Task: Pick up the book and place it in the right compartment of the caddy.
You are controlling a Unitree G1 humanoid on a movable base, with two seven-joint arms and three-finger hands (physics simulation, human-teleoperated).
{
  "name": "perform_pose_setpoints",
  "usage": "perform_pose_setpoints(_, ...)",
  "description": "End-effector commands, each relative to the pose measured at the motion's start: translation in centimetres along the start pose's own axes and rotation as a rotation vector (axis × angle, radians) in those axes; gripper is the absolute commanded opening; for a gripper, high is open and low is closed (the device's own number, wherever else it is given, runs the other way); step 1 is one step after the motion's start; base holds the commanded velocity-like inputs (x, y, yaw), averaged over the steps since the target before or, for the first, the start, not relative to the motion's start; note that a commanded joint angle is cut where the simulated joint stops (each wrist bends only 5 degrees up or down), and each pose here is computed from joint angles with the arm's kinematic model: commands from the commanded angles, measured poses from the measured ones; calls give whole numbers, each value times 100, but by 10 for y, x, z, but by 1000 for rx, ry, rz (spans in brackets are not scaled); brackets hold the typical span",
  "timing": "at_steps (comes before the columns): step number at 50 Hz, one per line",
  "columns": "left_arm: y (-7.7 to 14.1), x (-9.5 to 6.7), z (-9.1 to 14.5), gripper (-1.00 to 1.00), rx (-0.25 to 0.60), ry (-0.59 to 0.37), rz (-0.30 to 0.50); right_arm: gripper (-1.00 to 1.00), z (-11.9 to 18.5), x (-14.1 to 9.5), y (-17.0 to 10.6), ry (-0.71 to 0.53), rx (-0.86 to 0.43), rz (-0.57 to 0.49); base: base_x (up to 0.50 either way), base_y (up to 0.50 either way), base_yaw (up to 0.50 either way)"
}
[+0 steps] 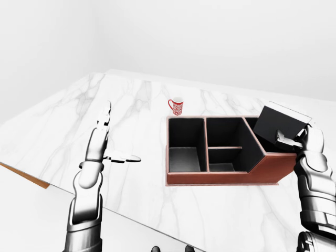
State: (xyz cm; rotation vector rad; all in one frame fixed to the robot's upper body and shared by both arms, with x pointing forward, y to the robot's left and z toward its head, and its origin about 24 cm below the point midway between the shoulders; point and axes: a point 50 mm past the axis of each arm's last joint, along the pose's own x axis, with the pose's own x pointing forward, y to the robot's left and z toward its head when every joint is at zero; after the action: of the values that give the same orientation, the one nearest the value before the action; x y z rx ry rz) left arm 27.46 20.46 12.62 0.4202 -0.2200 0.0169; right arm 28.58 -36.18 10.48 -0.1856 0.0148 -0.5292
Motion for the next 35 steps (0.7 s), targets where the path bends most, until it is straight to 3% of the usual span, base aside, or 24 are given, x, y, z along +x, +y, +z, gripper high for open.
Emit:
perform_pose_setpoints(1, -2, -1, -3, 100, -10, 13, -15, -100, 8, 2, -4, -40, 2, -31, 0, 0, 0)
perform_pose_setpoints(18, -3, 1, -9, 100, -16, 38, -18, -100, 15, 14, 3, -52, -11, -35, 0, 0, 0)
perform_pose_setpoints(21, -2, 0, 0, 100, -6, -3, -18, -100, 16, 15, 4, -53, -13, -34, 0, 0, 0)
perform_pose_setpoints(35, -2, 0, 0, 100, -7, 0, -20, -100, 16, 20, 13, -54, -29, -26, 0, 0, 0)
